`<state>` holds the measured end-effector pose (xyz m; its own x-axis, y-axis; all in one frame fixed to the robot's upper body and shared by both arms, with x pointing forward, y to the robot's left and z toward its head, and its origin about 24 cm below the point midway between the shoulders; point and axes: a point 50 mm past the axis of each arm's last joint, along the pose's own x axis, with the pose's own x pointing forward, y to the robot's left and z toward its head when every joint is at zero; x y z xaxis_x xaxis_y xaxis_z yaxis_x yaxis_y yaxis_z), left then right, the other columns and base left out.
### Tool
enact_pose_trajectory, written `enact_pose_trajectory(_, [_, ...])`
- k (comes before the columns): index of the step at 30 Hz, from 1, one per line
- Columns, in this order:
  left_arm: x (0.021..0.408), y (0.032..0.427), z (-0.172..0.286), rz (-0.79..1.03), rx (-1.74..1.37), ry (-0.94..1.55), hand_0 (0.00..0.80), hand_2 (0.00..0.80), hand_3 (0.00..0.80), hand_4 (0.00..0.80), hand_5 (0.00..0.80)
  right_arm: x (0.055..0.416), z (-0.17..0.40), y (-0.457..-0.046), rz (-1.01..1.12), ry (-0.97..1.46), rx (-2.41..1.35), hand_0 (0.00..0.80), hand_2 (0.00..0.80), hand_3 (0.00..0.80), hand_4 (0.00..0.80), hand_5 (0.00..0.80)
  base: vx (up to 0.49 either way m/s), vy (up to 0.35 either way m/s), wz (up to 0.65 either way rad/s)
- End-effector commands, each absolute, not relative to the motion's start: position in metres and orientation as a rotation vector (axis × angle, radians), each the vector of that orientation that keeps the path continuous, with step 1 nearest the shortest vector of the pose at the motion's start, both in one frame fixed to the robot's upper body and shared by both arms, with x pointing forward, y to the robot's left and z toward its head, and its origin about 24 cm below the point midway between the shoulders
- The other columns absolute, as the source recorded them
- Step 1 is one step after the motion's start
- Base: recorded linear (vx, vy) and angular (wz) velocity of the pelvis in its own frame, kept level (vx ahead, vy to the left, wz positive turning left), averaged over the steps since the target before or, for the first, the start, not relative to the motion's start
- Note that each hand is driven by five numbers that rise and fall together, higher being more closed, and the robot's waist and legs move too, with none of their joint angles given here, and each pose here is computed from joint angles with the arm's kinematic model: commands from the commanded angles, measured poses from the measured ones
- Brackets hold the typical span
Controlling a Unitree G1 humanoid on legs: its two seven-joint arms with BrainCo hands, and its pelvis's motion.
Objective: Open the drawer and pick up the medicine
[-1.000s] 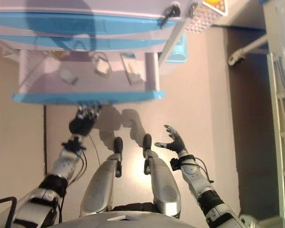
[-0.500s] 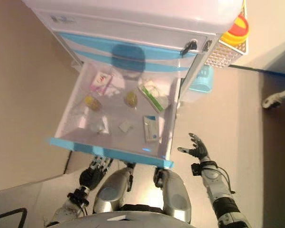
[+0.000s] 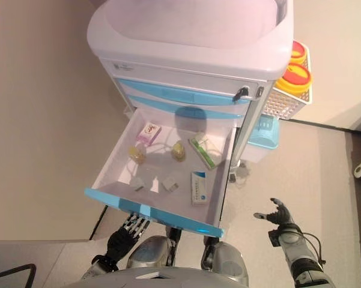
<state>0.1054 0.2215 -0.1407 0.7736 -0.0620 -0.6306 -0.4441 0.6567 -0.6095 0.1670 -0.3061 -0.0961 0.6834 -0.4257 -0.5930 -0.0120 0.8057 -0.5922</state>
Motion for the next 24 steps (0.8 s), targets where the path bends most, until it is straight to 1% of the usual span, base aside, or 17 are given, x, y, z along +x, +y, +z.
enact_pose_trajectory(1, [0.071,0.275,-0.135,0.368,-0.534,0.765,0.0,0.0,0.0,0.0,0.0,0.172,-0.084,-0.316,-0.347,0.704,-0.699,0.0,0.0,0.0,0.0,0.0,0.0,0.0,0.0])
enact_pose_trajectory(5, [0.059,0.277,-0.142,0.393,-0.366,0.916,0.0,0.0,0.0,0.0,0.0,0.179,-0.063,-0.324,-0.436,0.552,-0.74,0.0,0.0,0.0,0.0,0.0,-0.001,0.029,0.01])
enact_pose_trajectory(6, [0.051,0.277,-0.144,0.392,-0.298,0.982,0.0,0.0,0.0,0.0,0.0,0.186,-0.05,-0.325,-0.454,0.47,-0.748,0.0,0.0,0.0,0.0,0.0,-0.011,0.072,0.0])
enact_pose_trajectory(9, [0.03,0.278,-0.15,0.373,-0.121,1.124,0.0,0.0,0.0,0.0,0.0,0.207,-0.013,-0.318,-0.436,0.254,-0.767,0.0,0.0,0.0,0.0,0.0,-0.005,0.074,-0.19])
enact_pose_trajectory(10, [0.03,0.278,-0.15,0.373,-0.121,1.124,0.0,0.0,0.0,0.0,0.0,0.207,-0.013,-0.318,-0.436,0.254,-0.767,0.0,0.0,0.0,0.0,0.0,0.004,0.084,-0.38])
enact_pose_trajectory(11, [0.02,0.276,-0.154,0.339,-0.042,1.204,0.0,0.0,0.0,0.0,0.0,0.219,0.01,-0.31,-0.389,0.12,-0.788,0.0,0.0,0.0,0.0,0.0,0.011,0.084,-0.28])
enact_pose_trajectory(12, [0.016,0.274,-0.156,0.329,-0.033,1.239,0.0,0.0,0.0,0.0,0.0,0.225,0.022,-0.304,-0.356,0.053,-0.789,0.0,0.0,0.0,0.0,0.0,0.02,0.107,-0.2])
enact_pose_trajectory(16, [0.003,0.265,-0.161,0.313,-0.049,1.329,0.0,0.0,0.0,0.0,0.0,0.242,0.057,-0.275,-0.174,-0.146,-0.778,0.0,0.0,0.0,0.0,0.0,0.017,0.042,-0.25])
enact_pose_trajectory(19, [0.003,0.257,-0.164,0.281,-0.072,1.348,0.0,0.0,0.0,0.0,0.0,0.248,0.079,-0.25,-0.014,-0.266,-0.796,0.0,0.0,0.0,0.0,0.0,0.001,0.012,-0.09])
enact_pose_trajectory(22, [0.008,0.247,-0.167,0.222,-0.069,1.353,0.0,0.0,0.0,0.0,0.0,0.252,0.104,-0.216,0.202,-0.415,-0.835,0.0,0.0,0.0,0.0,0.0,0.0,0.0,0.0])
enact_pose_trajectory(24, [0.01,0.241,-0.168,0.197,-0.073,1.354,0.0,0.0,0.0,0.0,0.0,0.252,0.113,-0.197,0.323,-0.471,-0.839,0.0,0.0,0.0,0.0,0.0,-0.004,-0.005,0.04])
